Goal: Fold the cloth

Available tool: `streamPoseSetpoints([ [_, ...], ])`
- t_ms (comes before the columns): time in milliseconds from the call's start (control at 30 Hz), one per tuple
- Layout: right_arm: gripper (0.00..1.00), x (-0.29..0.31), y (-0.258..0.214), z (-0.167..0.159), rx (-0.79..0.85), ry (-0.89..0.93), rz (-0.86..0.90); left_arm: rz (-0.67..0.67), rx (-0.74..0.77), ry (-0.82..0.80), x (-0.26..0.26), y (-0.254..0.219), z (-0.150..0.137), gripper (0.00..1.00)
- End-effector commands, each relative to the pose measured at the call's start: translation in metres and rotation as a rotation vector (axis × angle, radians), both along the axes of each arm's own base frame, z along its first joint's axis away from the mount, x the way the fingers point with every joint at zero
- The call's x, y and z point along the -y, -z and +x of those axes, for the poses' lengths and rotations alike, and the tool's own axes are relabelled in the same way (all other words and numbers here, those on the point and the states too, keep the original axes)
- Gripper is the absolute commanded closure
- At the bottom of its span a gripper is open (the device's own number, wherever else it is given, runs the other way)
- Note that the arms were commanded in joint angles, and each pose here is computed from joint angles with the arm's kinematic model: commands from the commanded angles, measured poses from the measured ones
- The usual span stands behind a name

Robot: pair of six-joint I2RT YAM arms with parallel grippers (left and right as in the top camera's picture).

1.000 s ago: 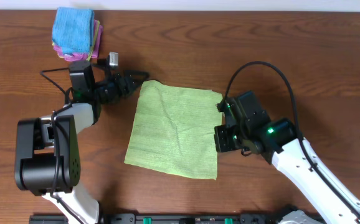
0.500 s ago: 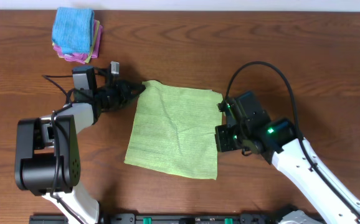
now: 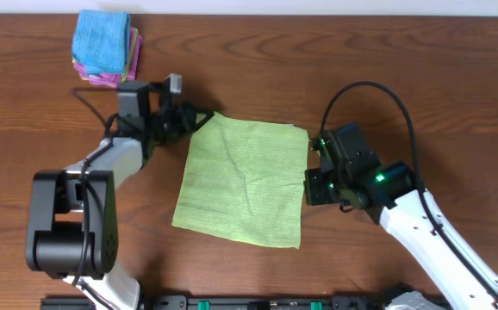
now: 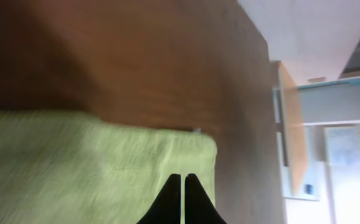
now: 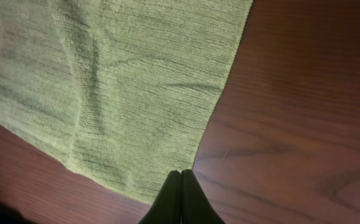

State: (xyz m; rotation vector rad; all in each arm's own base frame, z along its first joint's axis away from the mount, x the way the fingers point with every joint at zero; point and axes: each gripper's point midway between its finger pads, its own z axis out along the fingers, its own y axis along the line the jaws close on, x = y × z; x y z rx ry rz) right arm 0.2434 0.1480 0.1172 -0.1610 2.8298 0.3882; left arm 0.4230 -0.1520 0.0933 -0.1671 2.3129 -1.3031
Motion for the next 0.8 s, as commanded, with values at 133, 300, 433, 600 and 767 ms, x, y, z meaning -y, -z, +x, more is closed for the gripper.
streamPoseSetpoints([
  [133, 0.98, 0.004, -0.006, 0.003, 0.021, 0.002, -0.008, 0.488, 0.043, -0.082, -0.032, -0.017, 0.034, 0.95],
  [300, 0.98, 0.003, -0.007, 0.004, 0.026, 0.002, -0.006, 0.689, -0.021, -0.101, -0.053, -0.007, 0.025, 0.94],
  [433, 0.98, 0.002, -0.008, 0.007, 0.04, 0.003, 0.001, 0.728, -0.048, -0.077, -0.048, 0.006, 0.019, 0.94],
  [600, 0.98, 0.002, -0.008, 0.008, 0.041, 0.003, 0.002, 0.796, -0.073, -0.064, -0.043, 0.026, 0.016, 0.94],
  [767, 0.98, 0.002, -0.008, 0.008, 0.041, 0.003, 0.002, 0.827, -0.108, -0.034, -0.035, 0.049, 0.012, 0.94],
])
